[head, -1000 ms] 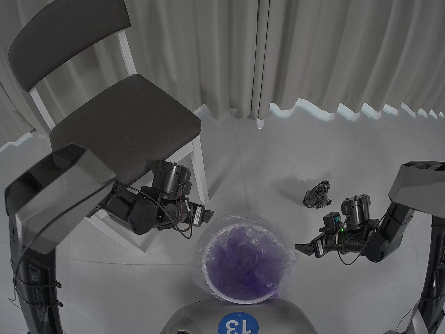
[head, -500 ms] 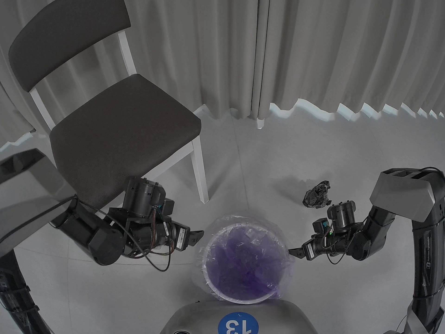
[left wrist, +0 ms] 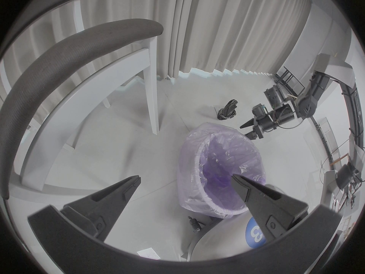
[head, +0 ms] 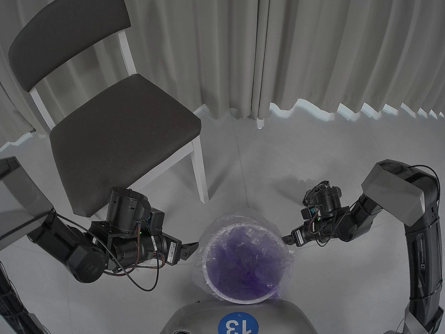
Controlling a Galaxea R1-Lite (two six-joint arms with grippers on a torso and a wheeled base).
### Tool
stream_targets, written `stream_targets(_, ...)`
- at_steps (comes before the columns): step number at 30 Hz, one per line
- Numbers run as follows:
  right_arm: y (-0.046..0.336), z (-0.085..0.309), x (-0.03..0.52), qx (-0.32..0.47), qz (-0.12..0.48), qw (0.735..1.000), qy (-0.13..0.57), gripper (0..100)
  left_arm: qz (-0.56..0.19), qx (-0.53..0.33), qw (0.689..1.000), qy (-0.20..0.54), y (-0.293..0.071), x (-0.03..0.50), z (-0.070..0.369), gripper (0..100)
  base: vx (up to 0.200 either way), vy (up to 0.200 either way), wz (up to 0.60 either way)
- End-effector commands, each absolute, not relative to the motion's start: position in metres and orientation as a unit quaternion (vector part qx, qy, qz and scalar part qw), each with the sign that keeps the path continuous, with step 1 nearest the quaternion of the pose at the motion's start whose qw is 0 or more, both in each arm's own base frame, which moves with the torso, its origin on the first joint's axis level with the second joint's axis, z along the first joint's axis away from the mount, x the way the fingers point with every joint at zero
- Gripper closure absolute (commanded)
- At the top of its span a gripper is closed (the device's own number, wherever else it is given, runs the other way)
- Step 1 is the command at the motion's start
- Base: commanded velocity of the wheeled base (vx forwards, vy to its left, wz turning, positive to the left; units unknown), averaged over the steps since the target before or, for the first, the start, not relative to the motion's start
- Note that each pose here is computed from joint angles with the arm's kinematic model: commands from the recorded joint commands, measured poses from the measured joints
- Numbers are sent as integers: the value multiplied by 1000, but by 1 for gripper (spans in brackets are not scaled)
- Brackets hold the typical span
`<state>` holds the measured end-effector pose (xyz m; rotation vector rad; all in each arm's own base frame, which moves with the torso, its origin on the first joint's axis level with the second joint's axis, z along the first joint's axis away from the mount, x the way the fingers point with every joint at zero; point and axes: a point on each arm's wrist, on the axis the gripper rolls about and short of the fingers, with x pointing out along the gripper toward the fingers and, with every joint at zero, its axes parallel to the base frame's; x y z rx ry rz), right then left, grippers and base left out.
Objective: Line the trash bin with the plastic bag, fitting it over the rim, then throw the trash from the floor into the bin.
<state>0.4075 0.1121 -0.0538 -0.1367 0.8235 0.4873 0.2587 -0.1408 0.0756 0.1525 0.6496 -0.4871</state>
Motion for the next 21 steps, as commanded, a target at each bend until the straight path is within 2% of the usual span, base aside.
stream_targets(1, 124, -53, 419, -65, 241, 888, 387, 0, -236, 74, 917, 313, -137, 251, 79, 0, 0, 0, 0)
stream_targets(5, 116, -46, 413, -54, 231, 890, 390, 0, -235, 74, 916, 316, -136, 252, 77, 0, 0, 0, 0)
stream_targets(8, 98, -22, 408, -46, 214, 901, 375, 0, -234, 77, 914, 321, -135, 252, 75, 0, 0, 0, 0)
stream_targets(13, 75, 32, 400, -23, 190, 931, 310, 0, -235, 81, 908, 337, -137, 255, 62, 0, 0, 0, 0)
stream_targets(16, 70, 59, 381, -7, 182, 938, 294, 0, -240, 85, 902, 349, -136, 251, 57, 0, 0, 0, 0)
stream_targets(21, 64, 80, 346, 18, 175, 945, 275, 0, -244, 109, 888, 375, -134, 246, 41, 0, 0, 0, 0)
